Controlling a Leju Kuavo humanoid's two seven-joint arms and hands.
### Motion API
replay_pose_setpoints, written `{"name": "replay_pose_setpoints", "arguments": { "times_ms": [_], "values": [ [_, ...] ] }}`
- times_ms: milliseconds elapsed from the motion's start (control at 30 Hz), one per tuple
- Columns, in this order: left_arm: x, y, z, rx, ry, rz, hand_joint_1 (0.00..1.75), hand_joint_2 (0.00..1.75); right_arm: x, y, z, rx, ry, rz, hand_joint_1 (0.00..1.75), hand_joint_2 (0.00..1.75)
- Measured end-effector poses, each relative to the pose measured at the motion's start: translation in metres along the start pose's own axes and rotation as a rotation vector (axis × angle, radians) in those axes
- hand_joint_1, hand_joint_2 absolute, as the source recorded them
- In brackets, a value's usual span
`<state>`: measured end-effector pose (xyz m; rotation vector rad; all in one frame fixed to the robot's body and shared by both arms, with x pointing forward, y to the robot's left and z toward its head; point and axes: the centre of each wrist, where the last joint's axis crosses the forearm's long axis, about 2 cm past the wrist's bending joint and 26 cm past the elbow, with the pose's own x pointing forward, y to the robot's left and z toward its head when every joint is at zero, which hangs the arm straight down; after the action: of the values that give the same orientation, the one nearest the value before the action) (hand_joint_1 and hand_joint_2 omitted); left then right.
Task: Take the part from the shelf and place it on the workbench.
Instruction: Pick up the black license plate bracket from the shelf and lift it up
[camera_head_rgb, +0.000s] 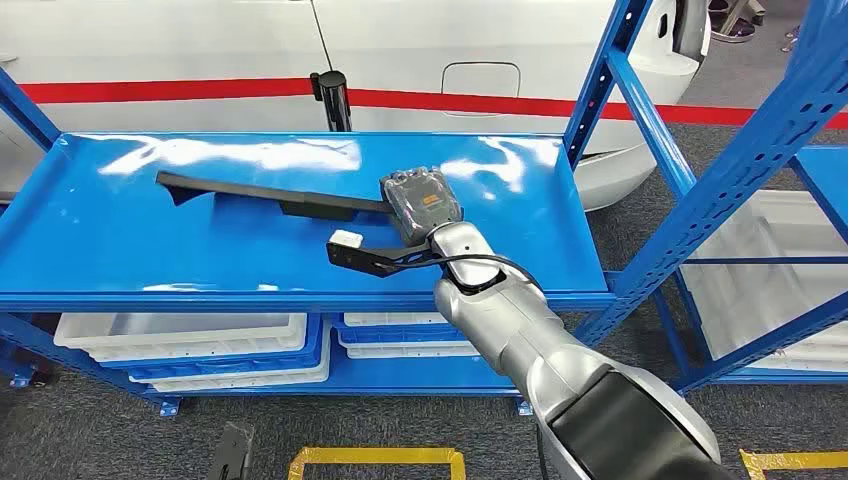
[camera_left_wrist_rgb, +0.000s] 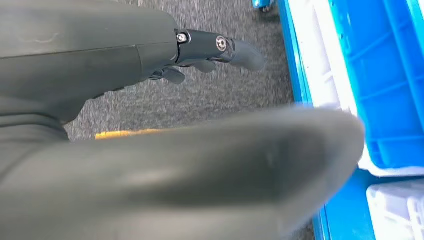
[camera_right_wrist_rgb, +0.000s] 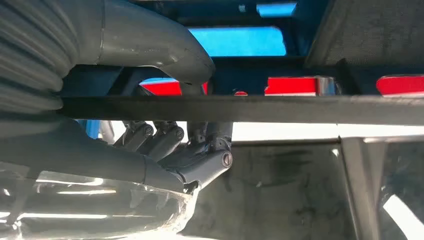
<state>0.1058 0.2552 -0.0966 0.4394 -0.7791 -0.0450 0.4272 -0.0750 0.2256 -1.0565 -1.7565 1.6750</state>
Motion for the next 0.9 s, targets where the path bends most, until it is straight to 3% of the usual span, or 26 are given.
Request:
{"name": "replay_pose_setpoints", "arguments": {
  "times_ms": [167,500,700,900],
  "values": [
    [-0.003,0.001,0.002,0.02,-0.006,0.004,0.0,1.75,0.0,-0.011,-0.004,-0.072,-0.023,-0.029,1.75,1.75],
    [-0.009,0.002,0.005,0.048,0.032,0.048,0.0,1.75,-0.013,-0.056,-0.012,-0.284,-0.072,-0.113,1.75,1.75],
    [-0.012,0.003,0.006,-0.012,0.142,0.07,0.0,1.75,-0.035,-0.098,-0.007,-0.412,-0.086,-0.218,1.75,1.75],
    [-0.017,0.005,0.007,-0.03,0.162,0.058,0.0,1.75,-0.065,-0.107,0.004,-0.454,-0.057,-0.232,1.75,1.75]
  ]
}}
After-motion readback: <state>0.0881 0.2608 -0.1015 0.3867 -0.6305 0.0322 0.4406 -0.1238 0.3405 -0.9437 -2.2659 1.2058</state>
